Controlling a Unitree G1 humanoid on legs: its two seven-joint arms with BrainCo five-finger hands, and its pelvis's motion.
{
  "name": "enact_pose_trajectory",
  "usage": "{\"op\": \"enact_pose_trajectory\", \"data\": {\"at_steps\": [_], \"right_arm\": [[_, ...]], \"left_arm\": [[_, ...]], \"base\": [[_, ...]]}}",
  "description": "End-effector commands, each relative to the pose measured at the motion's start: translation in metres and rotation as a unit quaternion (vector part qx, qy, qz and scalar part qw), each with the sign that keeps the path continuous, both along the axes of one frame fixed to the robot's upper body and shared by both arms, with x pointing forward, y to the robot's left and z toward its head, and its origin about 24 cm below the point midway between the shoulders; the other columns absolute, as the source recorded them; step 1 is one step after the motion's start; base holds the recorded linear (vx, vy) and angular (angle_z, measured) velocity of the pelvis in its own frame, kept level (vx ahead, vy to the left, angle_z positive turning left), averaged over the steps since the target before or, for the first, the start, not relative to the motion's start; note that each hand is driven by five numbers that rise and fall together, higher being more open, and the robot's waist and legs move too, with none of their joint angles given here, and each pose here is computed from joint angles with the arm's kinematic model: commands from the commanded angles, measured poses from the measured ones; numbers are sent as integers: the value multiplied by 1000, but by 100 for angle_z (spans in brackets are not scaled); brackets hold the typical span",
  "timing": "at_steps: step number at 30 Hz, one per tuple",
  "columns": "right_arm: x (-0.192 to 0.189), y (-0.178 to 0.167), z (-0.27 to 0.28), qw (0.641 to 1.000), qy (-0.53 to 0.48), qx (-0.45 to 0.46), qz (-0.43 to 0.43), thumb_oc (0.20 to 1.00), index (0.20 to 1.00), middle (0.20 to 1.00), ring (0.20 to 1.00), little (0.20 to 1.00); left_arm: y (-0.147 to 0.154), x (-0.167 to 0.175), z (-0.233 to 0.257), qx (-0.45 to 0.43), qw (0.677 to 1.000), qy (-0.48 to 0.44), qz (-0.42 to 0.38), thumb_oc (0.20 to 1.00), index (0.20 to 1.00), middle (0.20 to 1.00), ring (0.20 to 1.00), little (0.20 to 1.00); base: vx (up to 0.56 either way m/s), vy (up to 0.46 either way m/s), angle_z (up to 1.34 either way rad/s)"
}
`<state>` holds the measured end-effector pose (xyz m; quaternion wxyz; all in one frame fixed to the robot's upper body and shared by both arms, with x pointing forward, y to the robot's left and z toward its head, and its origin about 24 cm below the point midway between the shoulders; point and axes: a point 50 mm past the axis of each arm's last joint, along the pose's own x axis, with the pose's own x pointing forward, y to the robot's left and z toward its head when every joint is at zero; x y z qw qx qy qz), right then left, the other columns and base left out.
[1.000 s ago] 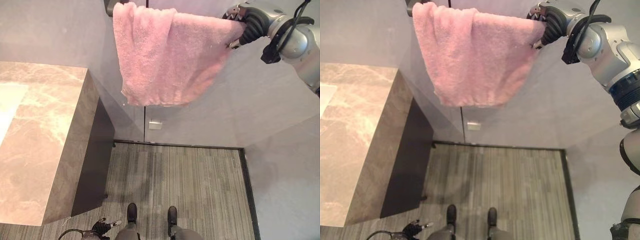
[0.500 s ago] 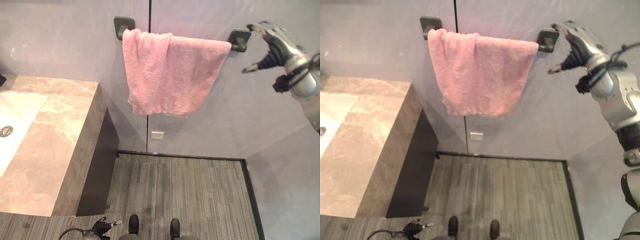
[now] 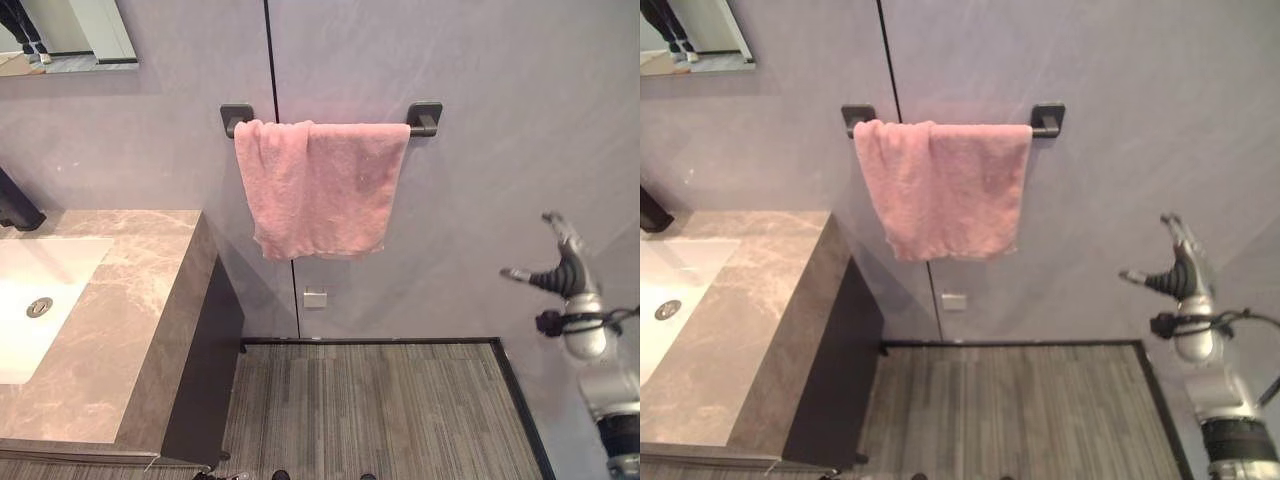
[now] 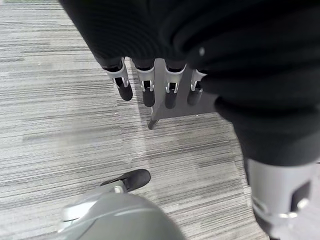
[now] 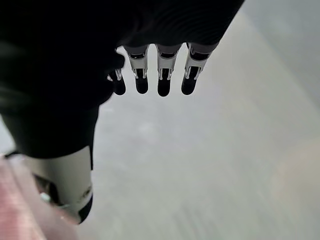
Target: Put brush and paste in cup on sink, flatten towel.
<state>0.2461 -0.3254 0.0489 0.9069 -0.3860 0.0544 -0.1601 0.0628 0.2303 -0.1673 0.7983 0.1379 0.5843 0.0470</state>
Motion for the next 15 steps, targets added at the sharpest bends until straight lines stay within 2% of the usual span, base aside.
{"op": "enact_pose_trajectory", "data": {"at_steps": [1,2,3,4,6,7,8,12,15], "right_arm": [[-37,-4,-77,985,138,90,-57,1000,1000,1000,1000,1000],[-37,-3,-77,985,138,90,-56,1000,1000,1000,1000,1000],[-64,3,-119,959,222,151,-93,1000,1000,1000,1000,1000],[-64,3,-119,959,221,151,-92,1000,1000,1000,1000,1000],[-84,21,-146,911,188,325,-171,1000,1000,1000,1000,1000],[-91,27,-154,881,155,393,-213,1000,1000,1000,1000,1000],[-107,39,-169,856,179,430,-226,1000,1000,1000,1000,1000],[-124,51,-184,842,252,423,-220,1000,1000,1000,1000,1000],[-117,65,-185,852,281,413,-155,1000,1000,1000,1000,1000]], "left_arm": [[5,1,1,4,1000,3,-20,1000,1000,1000,1000,1000],[5,1,1,4,1000,3,-19,1000,1000,1000,1000,1000],[2,2,1,-7,1000,-6,-26,1000,1000,1000,1000,1000],[2,2,1,-7,1000,-7,-26,1000,1000,1000,1000,1000],[-1,8,3,-20,999,-31,-31,1000,1000,1000,1000,1000],[-4,11,4,-23,998,-43,-30,1000,1000,1000,1000,1000],[-5,9,4,-21,998,-43,-28,1000,1000,1000,1000,1000],[-7,13,4,-25,998,-51,-38,1000,1000,1000,1000,1000],[-8,24,9,-30,995,-87,-42,1000,1000,1000,1000,1000]], "base": [[0,0,0],[-45,-9,3],[0,0,0],[0,0,0],[-22,-3,1],[-57,-11,2],[-41,-8,-1],[-4,-4,-1],[-1,-10,-1]]}}
